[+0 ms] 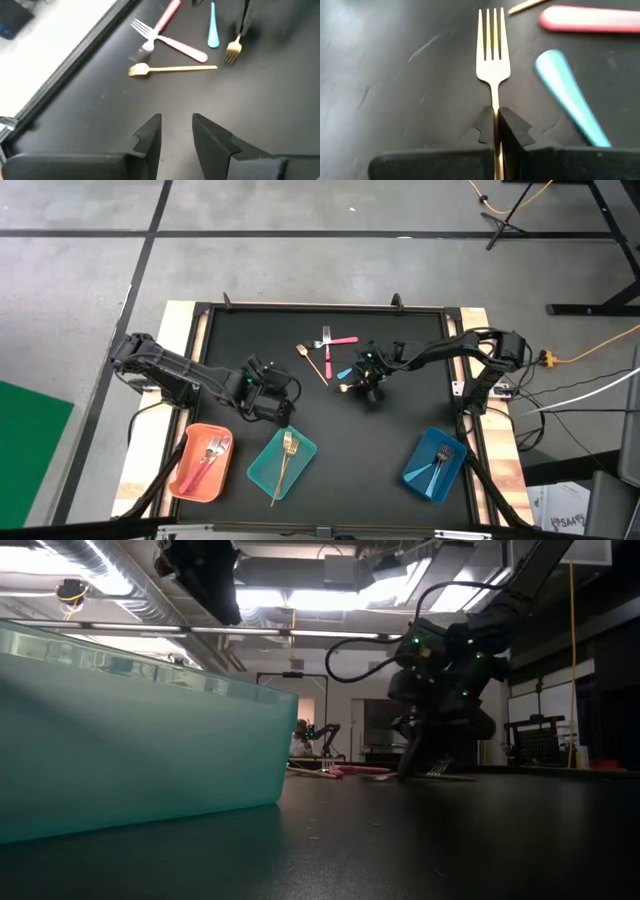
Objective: Sort silverware by color (type)
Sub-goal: Put the gold fork into the green bin
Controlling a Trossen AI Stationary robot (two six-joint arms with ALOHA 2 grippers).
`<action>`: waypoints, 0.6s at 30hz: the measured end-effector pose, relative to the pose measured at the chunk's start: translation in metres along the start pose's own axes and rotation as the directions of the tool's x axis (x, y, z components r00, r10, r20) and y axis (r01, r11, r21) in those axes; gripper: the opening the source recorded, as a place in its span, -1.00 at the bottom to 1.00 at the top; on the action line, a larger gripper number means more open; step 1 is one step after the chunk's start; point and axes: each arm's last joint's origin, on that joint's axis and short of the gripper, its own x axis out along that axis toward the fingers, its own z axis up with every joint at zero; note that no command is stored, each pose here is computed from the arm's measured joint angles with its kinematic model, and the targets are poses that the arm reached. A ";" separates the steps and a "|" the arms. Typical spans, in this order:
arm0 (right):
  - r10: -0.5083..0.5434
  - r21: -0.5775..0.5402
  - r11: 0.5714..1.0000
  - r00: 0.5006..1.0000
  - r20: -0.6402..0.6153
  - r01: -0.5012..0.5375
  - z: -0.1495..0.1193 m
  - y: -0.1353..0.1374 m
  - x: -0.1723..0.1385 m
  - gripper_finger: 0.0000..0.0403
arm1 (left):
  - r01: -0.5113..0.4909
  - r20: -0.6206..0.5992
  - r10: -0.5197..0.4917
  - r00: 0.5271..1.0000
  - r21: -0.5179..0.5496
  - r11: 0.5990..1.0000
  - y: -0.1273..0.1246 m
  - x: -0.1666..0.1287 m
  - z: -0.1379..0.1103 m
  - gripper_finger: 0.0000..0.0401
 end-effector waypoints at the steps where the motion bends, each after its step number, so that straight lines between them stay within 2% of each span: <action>1: -0.016 0.025 1.000 1.000 0.020 0.015 0.002 -0.001 0.000 -0.99 | -0.009 0.006 0.009 1.000 -0.004 1.000 0.001 0.001 0.001 -0.48; 6: -0.067 0.180 0.983 0.987 0.147 0.040 0.015 -0.007 -0.001 -0.99 | -0.031 -0.002 0.031 1.000 -0.029 0.999 0.006 0.007 0.006 -0.48; 10: -0.107 0.298 0.954 0.953 0.285 0.018 0.029 -0.011 -0.005 -0.99 | -0.048 -0.008 0.047 0.999 -0.059 0.997 0.012 0.013 0.011 -0.48; 12: -0.140 0.367 0.930 0.922 0.360 -0.002 0.037 -0.013 -0.008 -0.99 | -0.047 -0.002 0.048 0.999 -0.111 0.993 0.014 0.017 0.015 -0.48; 15: -0.227 0.492 0.870 0.861 0.455 -0.031 0.048 -0.018 -0.013 -0.99 | -0.016 0.020 0.022 1.000 -0.243 0.970 0.015 0.022 0.023 -0.48; 18: -0.309 0.556 0.830 0.789 0.531 -0.049 0.057 -0.021 -0.020 -1.00 | 0.032 0.047 -0.017 0.999 -0.327 0.945 0.016 0.029 0.034 -0.48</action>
